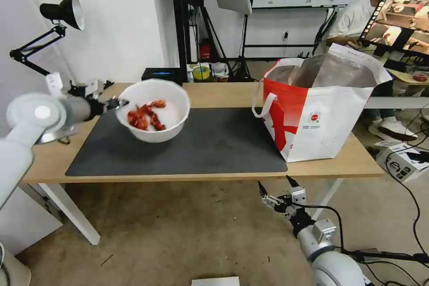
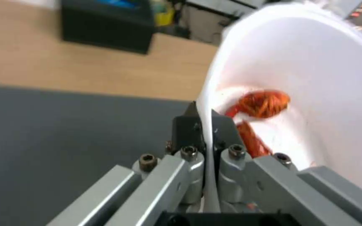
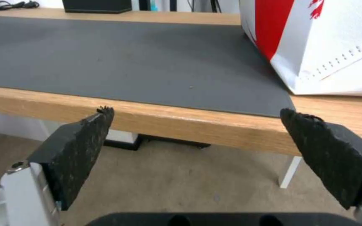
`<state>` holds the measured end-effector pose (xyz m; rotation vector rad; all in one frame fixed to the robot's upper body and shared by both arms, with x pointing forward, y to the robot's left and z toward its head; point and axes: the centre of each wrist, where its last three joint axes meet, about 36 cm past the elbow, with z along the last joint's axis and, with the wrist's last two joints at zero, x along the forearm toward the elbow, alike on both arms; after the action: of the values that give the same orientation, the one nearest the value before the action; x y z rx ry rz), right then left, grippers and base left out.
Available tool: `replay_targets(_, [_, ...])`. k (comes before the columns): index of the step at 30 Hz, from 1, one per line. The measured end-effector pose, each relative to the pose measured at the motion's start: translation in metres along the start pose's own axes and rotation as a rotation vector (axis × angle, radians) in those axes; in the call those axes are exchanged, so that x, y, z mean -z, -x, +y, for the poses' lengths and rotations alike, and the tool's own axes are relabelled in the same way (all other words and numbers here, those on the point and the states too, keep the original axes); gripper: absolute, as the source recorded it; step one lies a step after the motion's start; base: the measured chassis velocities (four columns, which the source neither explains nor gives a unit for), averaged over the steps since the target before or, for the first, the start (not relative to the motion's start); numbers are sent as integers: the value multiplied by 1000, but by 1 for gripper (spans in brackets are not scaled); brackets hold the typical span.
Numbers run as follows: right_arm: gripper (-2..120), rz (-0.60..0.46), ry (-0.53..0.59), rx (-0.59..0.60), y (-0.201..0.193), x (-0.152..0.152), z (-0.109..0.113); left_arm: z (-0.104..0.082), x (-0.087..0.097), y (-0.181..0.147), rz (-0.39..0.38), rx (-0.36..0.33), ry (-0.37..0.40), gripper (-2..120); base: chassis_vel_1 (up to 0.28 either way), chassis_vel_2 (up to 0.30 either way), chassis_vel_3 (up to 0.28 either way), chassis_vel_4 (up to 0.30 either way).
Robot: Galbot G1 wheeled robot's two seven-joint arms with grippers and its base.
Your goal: Pick up the trash from the table and place it into the takeout bag.
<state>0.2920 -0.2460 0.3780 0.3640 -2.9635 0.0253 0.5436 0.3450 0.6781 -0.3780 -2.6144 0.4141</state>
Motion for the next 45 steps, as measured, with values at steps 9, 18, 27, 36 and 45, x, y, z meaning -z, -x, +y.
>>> replay_targets(9, [100, 0, 0, 0, 0, 0, 0, -53, 16, 39, 15, -101, 30, 0, 0, 0, 0, 0])
replay_targets(18, [100, 0, 0, 0, 0, 0, 0, -133, 50, 87, 8, -209, 55, 0, 0, 0, 0, 0])
replay_targets(27, [100, 0, 0, 0, 0, 0, 0, -182, 76, 108, -4, -251, 65, 0, 0, 0, 0, 0])
replay_targets(36, [100, 0, 0, 0, 0, 0, 0, -253, 86, 153, -8, -220, 35, 0, 0, 0, 0, 0])
replay_targets(45, [100, 0, 0, 0, 0, 0, 0, -336, 65, 184, -19, -180, -1, 0, 0, 0, 0, 0])
